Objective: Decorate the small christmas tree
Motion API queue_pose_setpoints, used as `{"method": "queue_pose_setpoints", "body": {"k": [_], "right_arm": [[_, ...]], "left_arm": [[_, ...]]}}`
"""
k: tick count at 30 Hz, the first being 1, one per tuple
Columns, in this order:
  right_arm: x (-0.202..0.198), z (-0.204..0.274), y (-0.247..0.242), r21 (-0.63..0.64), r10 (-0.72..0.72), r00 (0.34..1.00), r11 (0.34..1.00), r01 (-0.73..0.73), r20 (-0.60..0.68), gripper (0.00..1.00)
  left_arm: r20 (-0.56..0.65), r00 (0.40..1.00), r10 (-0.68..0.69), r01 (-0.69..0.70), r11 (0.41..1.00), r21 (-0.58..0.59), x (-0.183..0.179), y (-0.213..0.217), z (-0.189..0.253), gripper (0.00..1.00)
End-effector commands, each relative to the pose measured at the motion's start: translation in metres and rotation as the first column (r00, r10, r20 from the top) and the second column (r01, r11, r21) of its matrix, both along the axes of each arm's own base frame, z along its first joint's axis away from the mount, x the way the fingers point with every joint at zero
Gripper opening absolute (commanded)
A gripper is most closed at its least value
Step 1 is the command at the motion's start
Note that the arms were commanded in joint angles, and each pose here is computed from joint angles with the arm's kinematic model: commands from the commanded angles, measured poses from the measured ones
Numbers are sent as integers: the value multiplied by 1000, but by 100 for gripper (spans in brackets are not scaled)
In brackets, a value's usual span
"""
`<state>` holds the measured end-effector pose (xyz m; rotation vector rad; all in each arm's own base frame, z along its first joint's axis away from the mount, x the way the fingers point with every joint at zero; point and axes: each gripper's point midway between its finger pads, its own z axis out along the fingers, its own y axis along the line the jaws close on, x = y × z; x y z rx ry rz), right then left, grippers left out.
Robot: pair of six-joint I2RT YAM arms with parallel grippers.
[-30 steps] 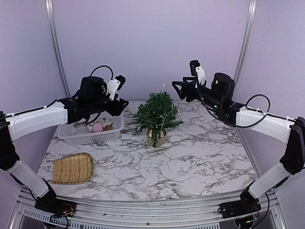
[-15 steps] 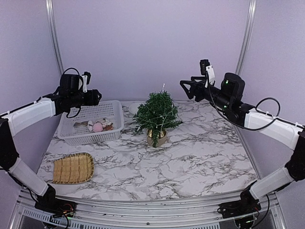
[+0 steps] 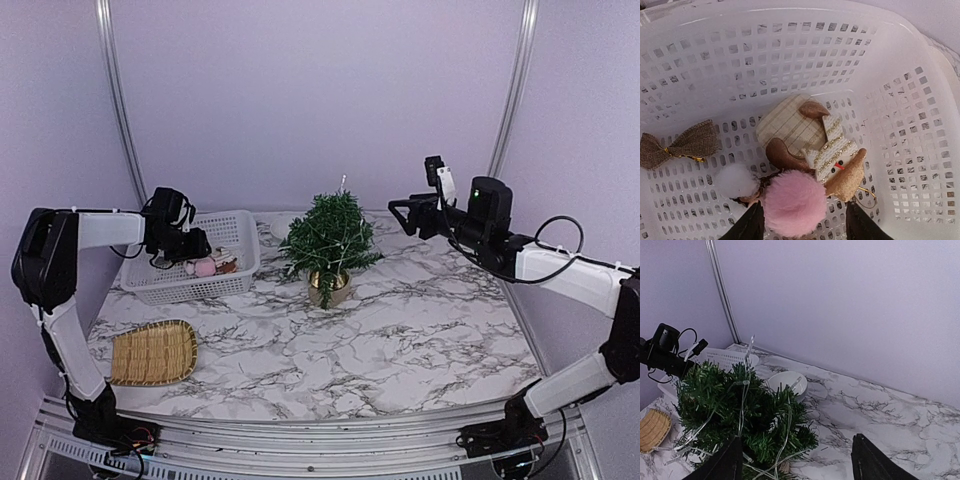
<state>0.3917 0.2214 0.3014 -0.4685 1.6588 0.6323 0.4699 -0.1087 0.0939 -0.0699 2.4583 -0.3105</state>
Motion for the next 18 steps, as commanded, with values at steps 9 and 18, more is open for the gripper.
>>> {"method": "queue_pose_setpoints", "body": {"k": [9,18], "right_arm": [[-4,-51,-22,83,29,983,996,-14,-181,69],[-3,-47,-23,76,25,984,997,-12,-174,68]], "left_arm": [[-27,999,-29,29,999,-17,17,-9,-11,54],[-96,995,-24,26,1000,12,14,-6,-38,47]]}}
